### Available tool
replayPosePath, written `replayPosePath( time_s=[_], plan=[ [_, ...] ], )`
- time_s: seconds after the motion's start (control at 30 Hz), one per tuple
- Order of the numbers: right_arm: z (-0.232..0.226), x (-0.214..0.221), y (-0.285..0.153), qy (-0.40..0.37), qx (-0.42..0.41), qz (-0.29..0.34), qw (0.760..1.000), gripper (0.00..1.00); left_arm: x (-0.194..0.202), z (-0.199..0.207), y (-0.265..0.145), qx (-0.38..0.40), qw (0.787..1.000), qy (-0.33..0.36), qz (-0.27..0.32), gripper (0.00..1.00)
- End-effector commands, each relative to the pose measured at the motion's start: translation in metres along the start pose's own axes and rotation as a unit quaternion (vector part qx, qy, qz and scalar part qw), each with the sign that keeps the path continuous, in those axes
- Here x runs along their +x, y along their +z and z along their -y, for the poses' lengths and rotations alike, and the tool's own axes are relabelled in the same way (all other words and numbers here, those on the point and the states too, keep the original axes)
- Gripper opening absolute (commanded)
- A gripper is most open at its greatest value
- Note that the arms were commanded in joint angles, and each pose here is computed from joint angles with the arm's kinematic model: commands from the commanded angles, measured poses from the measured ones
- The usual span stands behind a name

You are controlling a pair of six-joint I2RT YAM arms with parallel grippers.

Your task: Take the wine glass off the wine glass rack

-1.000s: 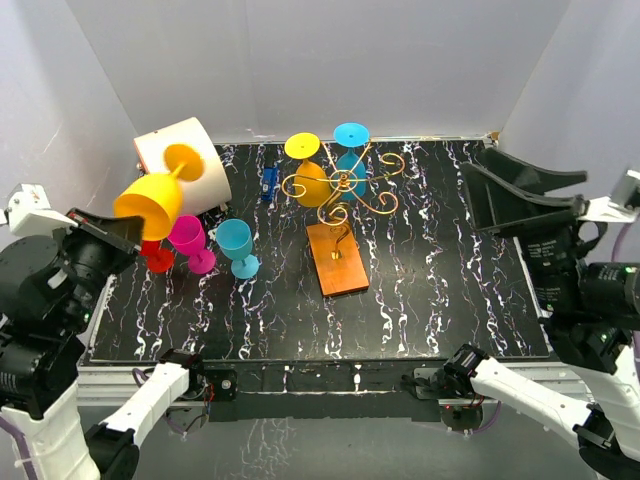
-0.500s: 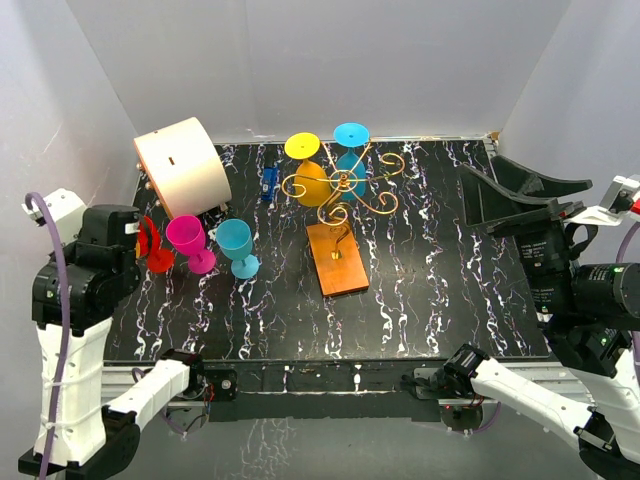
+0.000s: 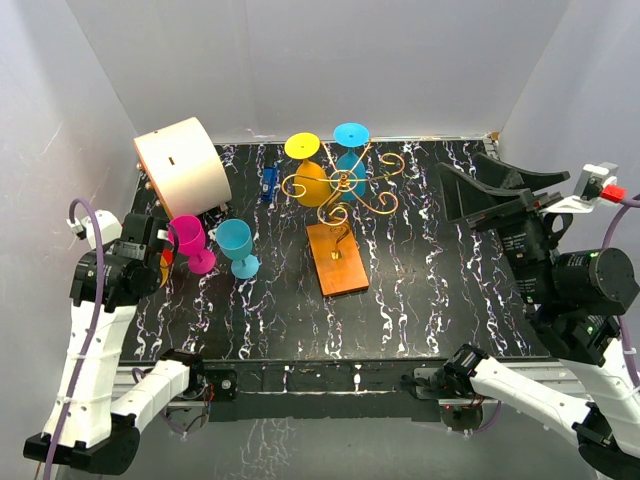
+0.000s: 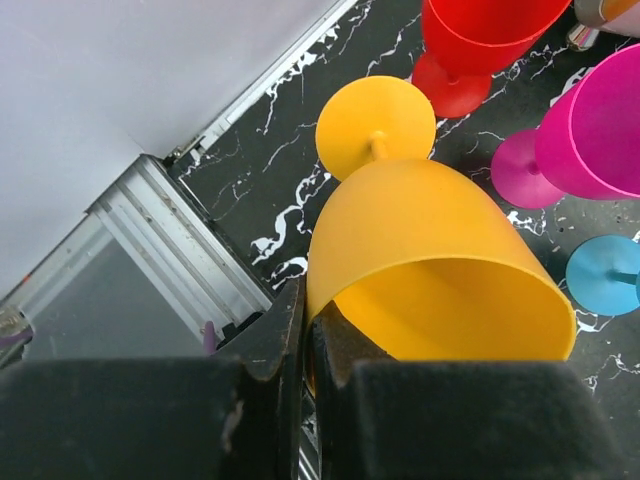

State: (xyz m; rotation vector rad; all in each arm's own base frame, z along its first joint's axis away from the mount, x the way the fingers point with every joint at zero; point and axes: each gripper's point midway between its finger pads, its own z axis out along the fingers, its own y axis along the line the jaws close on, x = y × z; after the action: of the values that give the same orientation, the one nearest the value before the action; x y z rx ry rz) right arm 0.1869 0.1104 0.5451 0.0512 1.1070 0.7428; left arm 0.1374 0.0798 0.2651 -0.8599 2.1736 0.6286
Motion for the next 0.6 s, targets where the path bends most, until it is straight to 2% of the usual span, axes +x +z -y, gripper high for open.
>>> replayPosePath(
  time_s=[0.0, 0.27, 0.57],
  plan=[
    [-0.009, -0.001, 0.006, 0.006, -0.019, 0.004, 1.000, 0.98, 0.006, 0.005, 0.002, -0.004, 1.000, -0.018, -0.017, 0.00],
    [-0.008, 0.000, 0.003, 0.006, -0.017, -0.001, 1.000, 0.98, 0.037, 0.031, 0.010, 0.007, 0.994, -0.022, -0.105, 0.00],
    [-0.007, -0.003, 0.000, 0.005, -0.016, -0.002, 1.000, 0.98, 0.037, 0.026, 0.029, -0.050, 0.990, -0.055, -0.121, 0.00]
  ],
)
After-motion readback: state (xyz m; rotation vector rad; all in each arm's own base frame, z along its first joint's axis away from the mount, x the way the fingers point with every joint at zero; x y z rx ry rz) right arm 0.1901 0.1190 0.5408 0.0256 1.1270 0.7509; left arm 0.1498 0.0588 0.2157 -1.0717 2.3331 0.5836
